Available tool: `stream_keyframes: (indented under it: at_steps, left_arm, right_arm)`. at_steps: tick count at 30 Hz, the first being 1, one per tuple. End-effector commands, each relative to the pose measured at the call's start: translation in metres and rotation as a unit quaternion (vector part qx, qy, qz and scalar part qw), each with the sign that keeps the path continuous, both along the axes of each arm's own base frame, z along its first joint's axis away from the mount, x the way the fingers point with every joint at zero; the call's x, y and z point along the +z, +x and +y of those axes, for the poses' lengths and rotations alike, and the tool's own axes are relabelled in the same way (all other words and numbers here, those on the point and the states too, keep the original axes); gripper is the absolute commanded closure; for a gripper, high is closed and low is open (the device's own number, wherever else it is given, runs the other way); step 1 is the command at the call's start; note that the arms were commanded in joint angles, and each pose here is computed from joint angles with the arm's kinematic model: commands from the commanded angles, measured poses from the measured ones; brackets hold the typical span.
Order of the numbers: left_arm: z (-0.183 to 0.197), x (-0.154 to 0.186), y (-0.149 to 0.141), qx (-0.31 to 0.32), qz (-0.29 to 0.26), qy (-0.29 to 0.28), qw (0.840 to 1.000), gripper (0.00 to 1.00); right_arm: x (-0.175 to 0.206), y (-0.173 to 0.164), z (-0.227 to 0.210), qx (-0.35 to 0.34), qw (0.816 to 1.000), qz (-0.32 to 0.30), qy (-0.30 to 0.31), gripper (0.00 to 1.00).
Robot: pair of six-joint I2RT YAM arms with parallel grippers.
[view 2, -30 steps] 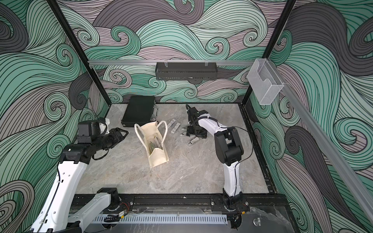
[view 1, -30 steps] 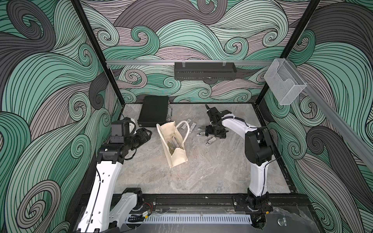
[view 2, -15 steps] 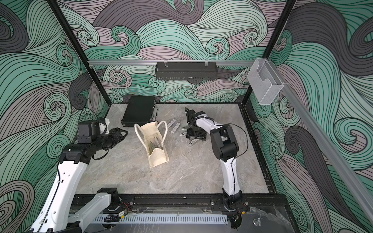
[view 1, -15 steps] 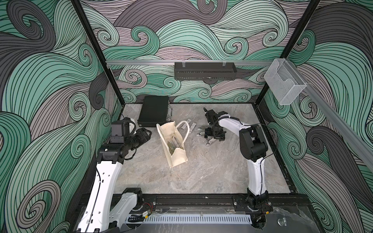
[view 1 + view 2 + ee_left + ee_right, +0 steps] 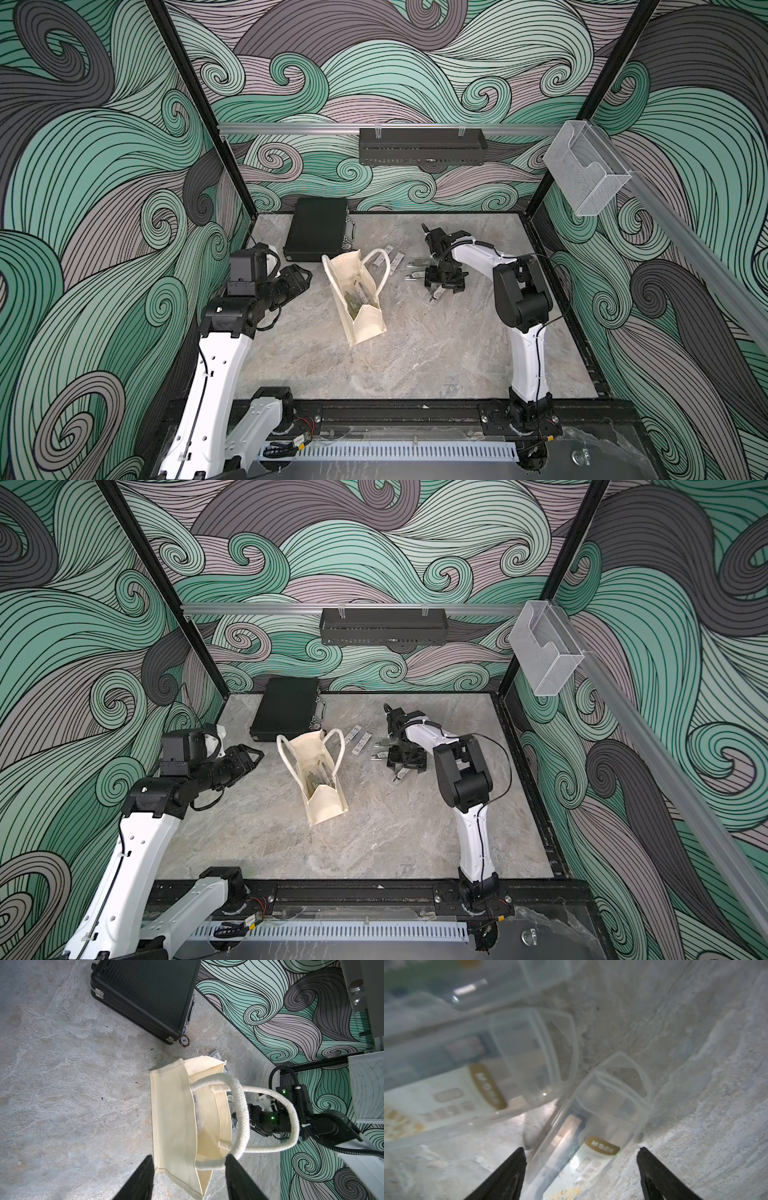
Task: Put the compass set into the canvas bag
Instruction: Pick up the compass set at the center of the board.
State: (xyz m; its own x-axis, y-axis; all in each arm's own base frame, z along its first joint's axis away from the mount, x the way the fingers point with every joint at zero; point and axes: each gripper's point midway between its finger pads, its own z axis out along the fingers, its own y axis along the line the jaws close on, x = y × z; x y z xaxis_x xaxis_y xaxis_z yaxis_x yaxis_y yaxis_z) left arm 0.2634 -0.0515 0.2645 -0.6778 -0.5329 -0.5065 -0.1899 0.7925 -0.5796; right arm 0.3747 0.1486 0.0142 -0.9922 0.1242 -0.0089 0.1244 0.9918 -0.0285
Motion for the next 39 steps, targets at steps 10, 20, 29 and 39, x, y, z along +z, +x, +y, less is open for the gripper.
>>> stream_keyframes:
  at_steps: [10,20,29,39]
  left_arm:
    - [0.0,0.005,-0.002,-0.001,-0.012,0.007,1.0,0.43]
    - [0.0,0.005,-0.001,-0.001,-0.014,0.007,1.0,0.43]
    - [-0.001,0.011,0.003,-0.005,-0.023,0.003,1.0,0.43]
    - [-0.007,0.016,0.009,-0.01,-0.03,-0.014,0.999,0.43]
  right_arm:
    - [0.004,0.005,0.002,-0.026,0.998,-0.008,0.059,0.32]
    - [0.016,0.001,0.001,-0.026,0.997,-0.02,0.066,0.51]
    - [0.086,-0.013,-0.008,-0.017,0.992,-0.096,0.079,0.53]
    - [0.229,-0.012,0.049,0.051,0.951,-0.241,0.186,0.52]
